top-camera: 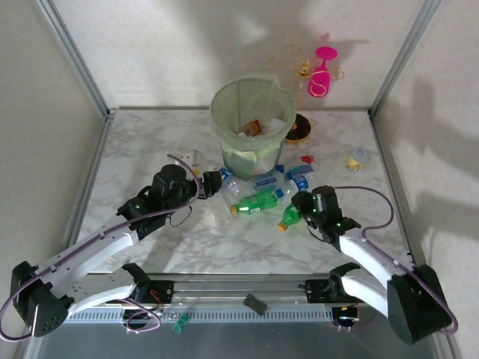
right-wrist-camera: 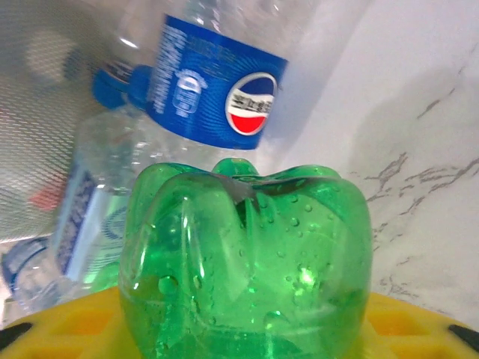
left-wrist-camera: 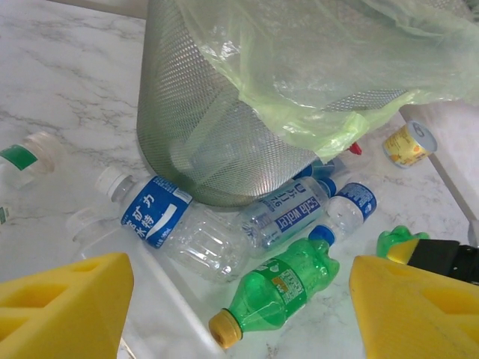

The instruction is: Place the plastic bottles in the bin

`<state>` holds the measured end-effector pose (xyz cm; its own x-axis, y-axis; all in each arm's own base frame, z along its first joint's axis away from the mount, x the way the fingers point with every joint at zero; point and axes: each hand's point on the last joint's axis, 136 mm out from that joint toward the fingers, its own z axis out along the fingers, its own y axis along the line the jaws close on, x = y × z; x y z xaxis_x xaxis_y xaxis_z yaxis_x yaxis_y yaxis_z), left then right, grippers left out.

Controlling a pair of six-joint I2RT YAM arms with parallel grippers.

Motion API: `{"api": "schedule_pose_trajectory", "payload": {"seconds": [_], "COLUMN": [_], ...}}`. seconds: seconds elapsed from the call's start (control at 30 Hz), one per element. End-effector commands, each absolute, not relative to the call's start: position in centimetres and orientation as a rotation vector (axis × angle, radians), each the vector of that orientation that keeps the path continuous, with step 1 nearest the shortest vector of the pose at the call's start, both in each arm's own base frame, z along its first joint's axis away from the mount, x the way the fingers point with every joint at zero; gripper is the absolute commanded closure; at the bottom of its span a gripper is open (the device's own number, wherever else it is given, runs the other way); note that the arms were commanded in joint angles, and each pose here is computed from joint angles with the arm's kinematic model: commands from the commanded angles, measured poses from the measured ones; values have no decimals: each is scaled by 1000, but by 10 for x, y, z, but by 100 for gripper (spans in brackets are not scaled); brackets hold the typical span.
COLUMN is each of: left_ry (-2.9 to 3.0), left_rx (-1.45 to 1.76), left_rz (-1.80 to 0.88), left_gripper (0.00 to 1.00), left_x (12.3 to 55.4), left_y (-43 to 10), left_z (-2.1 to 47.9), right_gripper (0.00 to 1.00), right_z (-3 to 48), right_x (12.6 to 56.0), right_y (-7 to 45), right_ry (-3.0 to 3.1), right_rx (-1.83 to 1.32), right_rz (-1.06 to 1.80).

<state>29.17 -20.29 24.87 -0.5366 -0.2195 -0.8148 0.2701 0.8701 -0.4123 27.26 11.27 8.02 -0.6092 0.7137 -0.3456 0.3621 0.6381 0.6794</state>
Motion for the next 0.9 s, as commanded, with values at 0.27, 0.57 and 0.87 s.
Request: {"api": "schedule_pose_trajectory", "payload": {"seconds": [0.27, 0.57, 0.87], "left_ry": [2001, 1931, 1897], "left_rx": [82, 118, 69], "left_rz": [-721, -522, -440], "left_gripper": [24, 24, 24], "left_x": [278, 280, 281], "left_y": [-215, -187, -169], "left_z": [282, 309, 298], "right_gripper": [50, 51, 52], "right_z": [132, 185, 262], "right_x": [265, 271, 297], "right_y": [106, 124, 136], "right_ry": [2166, 2073, 2006], "right_rx": [616, 426, 266], "right_rz": [731, 833, 785]}}
